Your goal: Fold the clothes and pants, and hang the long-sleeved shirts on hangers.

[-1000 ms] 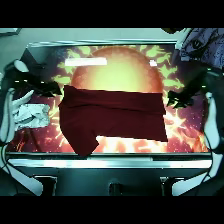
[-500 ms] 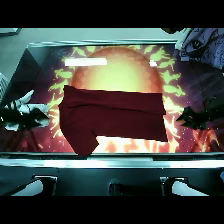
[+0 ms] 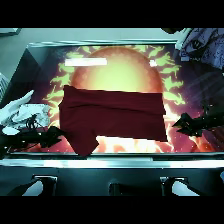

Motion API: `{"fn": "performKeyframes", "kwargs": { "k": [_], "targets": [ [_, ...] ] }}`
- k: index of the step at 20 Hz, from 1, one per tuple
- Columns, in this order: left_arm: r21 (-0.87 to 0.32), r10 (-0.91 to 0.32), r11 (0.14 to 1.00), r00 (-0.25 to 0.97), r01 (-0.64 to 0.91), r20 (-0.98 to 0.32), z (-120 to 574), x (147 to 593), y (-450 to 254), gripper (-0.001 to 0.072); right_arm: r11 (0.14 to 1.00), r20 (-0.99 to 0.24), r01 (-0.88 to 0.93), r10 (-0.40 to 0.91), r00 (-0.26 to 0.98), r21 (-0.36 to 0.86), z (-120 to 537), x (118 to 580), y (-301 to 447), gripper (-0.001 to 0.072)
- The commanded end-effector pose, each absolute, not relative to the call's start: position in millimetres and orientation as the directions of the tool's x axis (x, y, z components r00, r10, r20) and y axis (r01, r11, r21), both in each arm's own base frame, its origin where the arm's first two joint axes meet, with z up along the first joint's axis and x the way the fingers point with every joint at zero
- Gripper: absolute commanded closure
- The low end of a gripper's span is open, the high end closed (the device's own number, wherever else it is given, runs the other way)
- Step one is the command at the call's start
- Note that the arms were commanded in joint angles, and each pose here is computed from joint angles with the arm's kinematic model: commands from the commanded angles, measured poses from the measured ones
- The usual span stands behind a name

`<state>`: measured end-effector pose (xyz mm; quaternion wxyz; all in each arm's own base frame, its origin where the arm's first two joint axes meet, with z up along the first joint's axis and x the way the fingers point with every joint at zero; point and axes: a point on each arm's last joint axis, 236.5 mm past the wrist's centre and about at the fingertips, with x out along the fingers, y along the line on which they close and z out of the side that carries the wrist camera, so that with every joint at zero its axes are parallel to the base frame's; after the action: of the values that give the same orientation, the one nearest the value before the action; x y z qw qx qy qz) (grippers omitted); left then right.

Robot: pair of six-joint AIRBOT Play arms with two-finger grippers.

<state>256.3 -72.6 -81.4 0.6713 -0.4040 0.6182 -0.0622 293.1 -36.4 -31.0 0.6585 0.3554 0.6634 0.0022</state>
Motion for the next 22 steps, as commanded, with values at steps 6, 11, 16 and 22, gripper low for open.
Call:
{"fn": "performKeyframes", "kwargs": {
  "k": [6,11,16,22],
  "targets": [
    [-0.605,-0.606,0.693,0.139,-0.392,-0.783,-102.0,244.2,-100.8,0.0148,0.737,-0.863,0.471,0.491,0.123,0.486,-29.0,292.9,-32.2,0.0338],
    [-0.601,-0.612,0.696,0.113,-0.393,-0.783,-107.0,240.6,-105.9,0.0675,0.741,-0.865,0.47,0.489,0.113,0.48,-29.6,290.8,-32.7,0.0335],
    [-0.606,-0.621,0.692,0.105,-0.392,-0.777,-105.4,238.8,-108.0,0.0688,0.744,-0.877,0.492,0.47,0.098,0.453,-49.9,281.7,-34.1,0.0247],
    [-0.615,-0.644,0.685,0.068,-0.391,-0.762,-101.9,230.1,-113.6,0.0687,0.724,-0.86,0.514,0.507,0.055,0.46,-91.1,251.0,-13.8,0.0244]
  ]
}}
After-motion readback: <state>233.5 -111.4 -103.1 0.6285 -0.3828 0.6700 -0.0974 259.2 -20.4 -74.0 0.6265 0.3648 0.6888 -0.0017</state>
